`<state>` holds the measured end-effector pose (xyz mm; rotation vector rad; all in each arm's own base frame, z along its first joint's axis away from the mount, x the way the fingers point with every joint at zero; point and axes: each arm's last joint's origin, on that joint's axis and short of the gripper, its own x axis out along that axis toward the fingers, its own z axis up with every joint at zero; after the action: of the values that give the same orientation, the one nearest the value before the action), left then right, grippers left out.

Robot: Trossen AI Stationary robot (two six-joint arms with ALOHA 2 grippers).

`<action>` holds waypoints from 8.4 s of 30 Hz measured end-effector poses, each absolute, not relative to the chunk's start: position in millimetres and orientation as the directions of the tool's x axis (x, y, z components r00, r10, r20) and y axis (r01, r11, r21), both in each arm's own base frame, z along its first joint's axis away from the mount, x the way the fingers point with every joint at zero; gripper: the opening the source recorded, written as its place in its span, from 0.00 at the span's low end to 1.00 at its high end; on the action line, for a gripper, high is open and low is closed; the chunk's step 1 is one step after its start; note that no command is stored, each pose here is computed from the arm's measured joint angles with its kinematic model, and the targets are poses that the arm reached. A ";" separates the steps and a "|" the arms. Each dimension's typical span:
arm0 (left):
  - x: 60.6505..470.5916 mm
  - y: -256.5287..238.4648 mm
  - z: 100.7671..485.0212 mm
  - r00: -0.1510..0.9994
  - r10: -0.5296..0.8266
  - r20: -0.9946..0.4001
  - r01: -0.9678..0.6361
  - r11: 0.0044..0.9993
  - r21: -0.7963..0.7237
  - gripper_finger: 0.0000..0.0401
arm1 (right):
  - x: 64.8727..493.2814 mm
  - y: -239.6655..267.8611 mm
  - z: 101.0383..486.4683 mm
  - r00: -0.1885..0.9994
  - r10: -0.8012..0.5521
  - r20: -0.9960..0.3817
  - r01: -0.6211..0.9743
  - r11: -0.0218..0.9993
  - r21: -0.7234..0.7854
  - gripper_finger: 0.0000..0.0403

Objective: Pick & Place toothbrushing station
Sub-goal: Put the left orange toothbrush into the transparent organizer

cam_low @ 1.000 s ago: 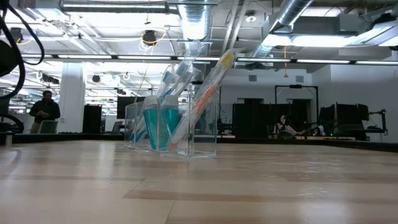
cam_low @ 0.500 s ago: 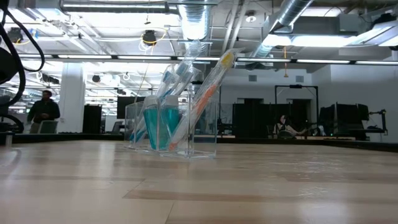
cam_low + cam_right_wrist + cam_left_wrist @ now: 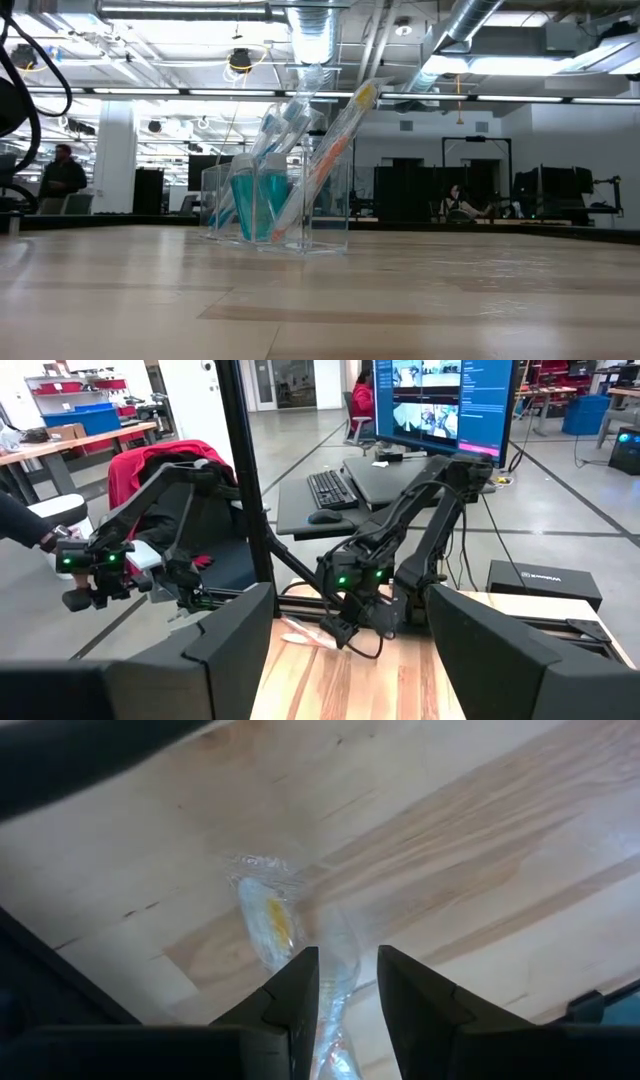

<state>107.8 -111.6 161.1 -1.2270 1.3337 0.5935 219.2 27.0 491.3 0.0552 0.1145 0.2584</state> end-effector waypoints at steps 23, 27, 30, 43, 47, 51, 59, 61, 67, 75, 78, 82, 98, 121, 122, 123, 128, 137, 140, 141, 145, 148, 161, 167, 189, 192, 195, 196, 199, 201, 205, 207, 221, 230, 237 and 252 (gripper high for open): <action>116.2 -120.2 146.1 0.181 -0.269 -0.946 -0.901 0.339 -0.269 0.17 | 219.2 27.0 491.3 0.960 0.258 -0.106 -0.252 0.965 0.070 0.63; 117.6 -121.4 147.6 0.203 -0.285 -0.937 -0.896 0.333 -0.295 0.03 | 219.3 27.0 491.4 0.961 0.258 -0.105 -0.252 0.965 0.069 0.63; 118.0 -120.2 151.6 0.252 -0.280 -0.926 -0.888 0.314 -0.336 0.01 | 219.6 25.2 492.0 0.963 0.250 -0.097 -0.244 0.967 0.068 0.63; 115.2 -89.9 199.8 0.794 0.062 -0.604 -0.607 0.125 -0.785 0.00 | 221.3 7.2 499.0 0.985 0.170 -0.026 -0.170 0.985 0.002 0.63; 114.5 -76.2 214.9 0.867 0.229 -0.442 -0.484 0.176 -0.858 0.00 | 221.3 -2.8 503.9 0.989 0.147 0.025 -0.146 0.989 -0.005 0.63; 112.8 -62.9 227.4 0.884 0.311 -0.350 -0.434 0.267 -0.860 0.00 | 220.5 -13.8 510.2 0.991 0.099 0.088 -0.101 0.995 0.015 0.63; 107.1 -43.2 270.8 0.908 0.413 -0.064 -0.267 0.456 -0.849 0.00 | 221.2 -36.9 515.5 0.985 -0.081 0.154 0.072 0.995 0.065 0.63; 103.5 -37.0 289.0 0.897 0.439 0.049 -0.212 0.526 -0.824 0.00 | 224.6 -41.7 512.9 0.981 -0.132 0.139 0.122 0.989 0.079 0.63; 89.3 -21.7 332.0 0.810 0.473 0.346 -0.094 0.688 -0.720 0.00 | 251.7 -50.7 502.0 0.977 -0.174 0.121 0.157 0.978 0.134 0.63; 92.5 -16.5 363.0 0.763 0.512 0.395 -0.178 0.754 -0.633 0.00 | 293.6 -60.1 496.4 0.976 -0.170 0.135 0.150 0.978 0.144 0.63; 102.8 -16.2 374.2 0.748 0.532 0.397 -0.217 0.761 -0.612 0.00 | 309.8 -62.8 498.2 0.986 -0.127 0.110 0.113 0.986 0.125 0.63; 124.7 -14.6 390.1 0.744 0.517 0.423 -0.216 0.785 -0.580 0.00 | 326.6 -65.5 504.6 0.994 -0.066 0.086 0.056 0.992 0.116 0.63; 209.4 20.6 446.8 0.763 0.379 0.524 -0.176 0.902 -0.395 0.00 | 341.5 -70.2 517.0 0.993 0.116 0.027 -0.118 0.991 0.060 0.56; 275.2 54.8 464.8 0.819 0.198 0.539 0.032 0.922 -0.387 0.00 | 334.4 -86.5 511.5 0.994 0.103 -0.043 -0.102 0.994 0.033 0.53; 275.1 54.7 465.1 0.819 0.195 0.540 0.035 0.922 -0.385 0.00 | 334.3 -87.1 511.5 0.994 0.102 -0.043 -0.101 0.994 0.033 0.53; 274.4 54.6 465.8 0.817 0.194 0.542 0.036 0.923 -0.384 0.00 | 334.0 -88.1 511.5 0.994 0.102 -0.042 -0.101 0.994 0.033 0.53; 270.0 56.2 469.0 0.808 0.194 0.557 0.040 0.924 -0.381 0.00 | 333.9 -88.5 511.6 0.994 0.102 -0.042 -0.101 0.994 0.033 0.54; 270.0 55.7 469.4 0.808 0.177 0.562 0.067 0.920 -0.386 0.00 | 340.5 -90.3 507.1 0.994 0.103 -0.044 -0.102 0.994 0.037 0.53; 270.0 55.8 469.4 0.808 0.177 0.562 0.067 0.920 -0.386 0.00 | 338.6 -89.7 510.1 0.994 0.103 -0.029 -0.102 0.994 0.030 0.53; 270.0 55.7 469.4 0.809 0.174 0.562 0.069 0.920 -0.385 0.00 | 338.7 -89.8 510.3 0.994 0.103 -0.026 -0.103 0.994 0.029 0.53; 270.1 55.5 469.4 0.810 0.166 0.562 0.079 0.919 -0.385 0.00 | 339.4 -90.0 511.4 0.995 0.103 -0.012 -0.103 0.994 0.023 0.52; 270.1 55.4 469.4 0.811 0.166 0.562 0.081 0.918 -0.387 0.00 | 339.0 -89.9 512.0 0.995 0.103 -0.008 -0.103 0.994 0.022 0.50; 270.1 55.5 469.3 0.810 0.165 0.562 0.088 0.914 -0.396 0.00 | 339.2 -90.0 512.6 0.995 0.102 -0.001 -0.102 0.994 0.036 0.41; 270.1 55.2 469.5 0.811 0.158 0.563 0.097 0.913 -0.396 0.00 | 339.2 -89.9 513.1 0.995 0.102 0.004 -0.102 0.994 0.044 0.27; 268.8 56.6 470.7 0.805 0.138 0.577 0.114 0.918 -0.379 0.00 | 338.4 -88.6 513.8 0.981 0.194 0.010 -0.194 0.979 0.070 0.18; 268.7 56.6 470.9 0.804 0.138 0.579 0.115 0.918 -0.378 0.00 | 338.3 -88.9 513.9 0.980 0.196 0.011 -0.197 0.977 0.080 0.27; 268.7 56.6 470.9 0.804 0.138 0.579 0.115 0.918 -0.378 0.00 | 338.3 -88.8 514.9 0.980 0.196 0.021 -0.197 0.978 0.072 0.36; 268.7 56.6 470.9 0.803 0.138 0.579 0.115 0.918 -0.378 0.00 | 338.3 -88.8 514.9 0.980 0.196 0.021 -0.197 0.977 0.076 0.39; 268.5 56.6 471.1 0.802 0.138 0.581 0.120 0.916 -0.382 0.00 | 338.3 -88.8 514.9 0.980 0.196 0.021 -0.198 0.976 0.088 0.46; 268.3 56.5 471.4 0.800 0.138 0.584 0.121 0.916 -0.382 0.00 | 338.3 -88.8 514.9 0.980 0.197 0.021 -0.198 0.976 0.094 0.49; 268.3 56.5 471.4 0.799 0.138 0.585 0.122 0.916 -0.382 0.00 | 338.3 -88.8 514.9 0.981 0.195 0.021 -0.196 0.976 0.094 0.51; 268.3 56.5 471.4 0.800 0.136 0.585 0.123 0.916 -0.381 0.00 | 338.4 -89.0 515.0 0.982 0.187 0.021 -0.188 0.978 0.094 0.51; 268.1 54.6 472.0 0.806 0.064 0.588 0.186 0.916 -0.355 0.00 | 338.0 -91.5 514.9 0.985 0.169 0.022 -0.171 0.980 0.098 0.38; 280.4 63.8 464.1 0.799 0.032 0.601 0.241 0.898 -0.369 0.00 | 338.6 -87.7 515.5 0.977 0.210 0.027 -0.211 0.973 0.088 0.38; 277.5 68.6 466.3 0.783 0.029 0.622 0.256 0.895 -0.364 0.00 | 338.4 -87.5 515.2 0.973 0.230 0.024 -0.232 0.967 0.110 0.41; 276.0 70.6 467.3 0.776 0.024 0.630 0.265 0.895 -0.360 0.00 | 337.1 -92.0 515.4 0.973 0.227 0.026 -0.229 0.968 0.105 0.29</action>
<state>276.0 70.6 467.3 -0.4524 -0.6751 -0.1352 337.1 -92.0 515.4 0.1079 -0.0142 0.2304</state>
